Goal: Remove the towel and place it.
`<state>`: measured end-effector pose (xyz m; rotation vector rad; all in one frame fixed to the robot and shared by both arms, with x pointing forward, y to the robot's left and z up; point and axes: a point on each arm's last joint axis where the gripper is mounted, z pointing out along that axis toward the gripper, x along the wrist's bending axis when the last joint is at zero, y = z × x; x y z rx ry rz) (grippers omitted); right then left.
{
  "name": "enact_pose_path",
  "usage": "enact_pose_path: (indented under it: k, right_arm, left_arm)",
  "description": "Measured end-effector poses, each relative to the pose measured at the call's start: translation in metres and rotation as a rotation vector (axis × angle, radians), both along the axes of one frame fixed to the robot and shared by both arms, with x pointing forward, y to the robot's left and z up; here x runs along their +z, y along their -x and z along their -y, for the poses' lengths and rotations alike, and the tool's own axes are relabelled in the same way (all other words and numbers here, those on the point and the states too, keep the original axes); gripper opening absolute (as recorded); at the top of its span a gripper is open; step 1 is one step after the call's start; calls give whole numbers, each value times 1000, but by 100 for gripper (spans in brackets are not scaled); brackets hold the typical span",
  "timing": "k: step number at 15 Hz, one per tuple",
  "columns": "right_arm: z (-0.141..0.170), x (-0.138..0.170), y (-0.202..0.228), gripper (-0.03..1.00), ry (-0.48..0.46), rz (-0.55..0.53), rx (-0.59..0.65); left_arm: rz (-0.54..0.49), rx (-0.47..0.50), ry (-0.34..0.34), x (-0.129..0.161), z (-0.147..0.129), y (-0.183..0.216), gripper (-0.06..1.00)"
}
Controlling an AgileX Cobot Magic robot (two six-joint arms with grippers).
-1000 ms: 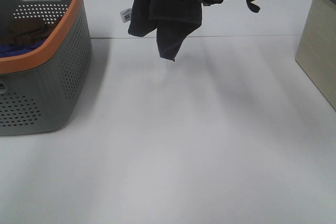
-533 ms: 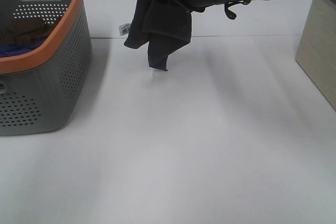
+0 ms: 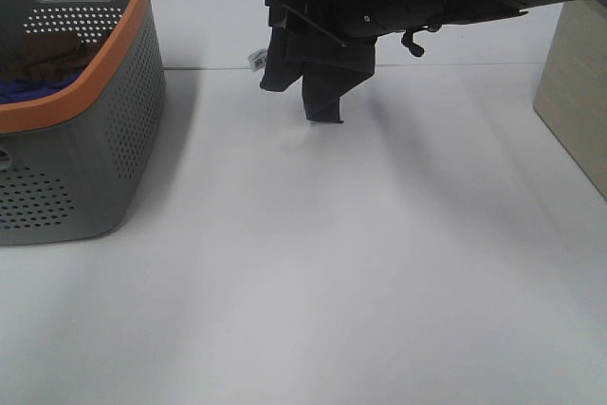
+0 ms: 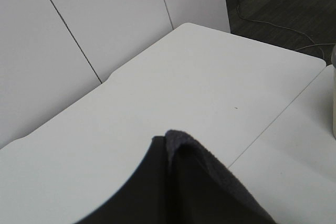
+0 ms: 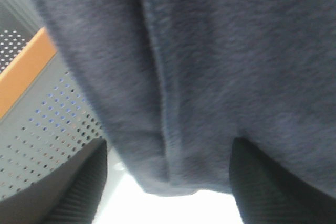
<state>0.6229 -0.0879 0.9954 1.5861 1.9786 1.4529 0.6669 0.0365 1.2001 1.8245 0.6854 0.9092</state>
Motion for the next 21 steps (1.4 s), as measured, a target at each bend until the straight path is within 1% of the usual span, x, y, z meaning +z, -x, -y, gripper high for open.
enact_pose_path:
  k: [3, 7, 11, 14, 15, 16, 19, 21]
  right_arm:
    - [4, -1, -2, 59, 44, 18, -30]
    - [6, -1, -4, 59, 63, 24, -50]
    - [12, -14, -10, 59, 98, -4, -151]
    - [15, -15, -11, 59, 61, -35, -208]
    - [13, -15, -10, 59, 16, -61, -218]
    - [12, -15, -10, 59, 1, -70, -218]
    - [10, -28, -16, 59, -1, -99, -234]
    - [6, -27, -23, 59, -16, -91, -239]
  left_arm:
    - [1, 0, 1, 0, 0, 0, 0]
    - [-5, -5, 11, 0, 1, 0, 0]
    - [-13, -9, 20, 0, 1, 1, 0]
    - [-14, -10, 21, 0, 1, 1, 0]
    - [-17, -9, 20, 0, 1, 1, 0]
    - [-18, -9, 19, 0, 1, 1, 0]
    - [-25, -12, 23, -1, 1, 1, 0]
    - [-34, -14, 22, -2, 2, 1, 0]
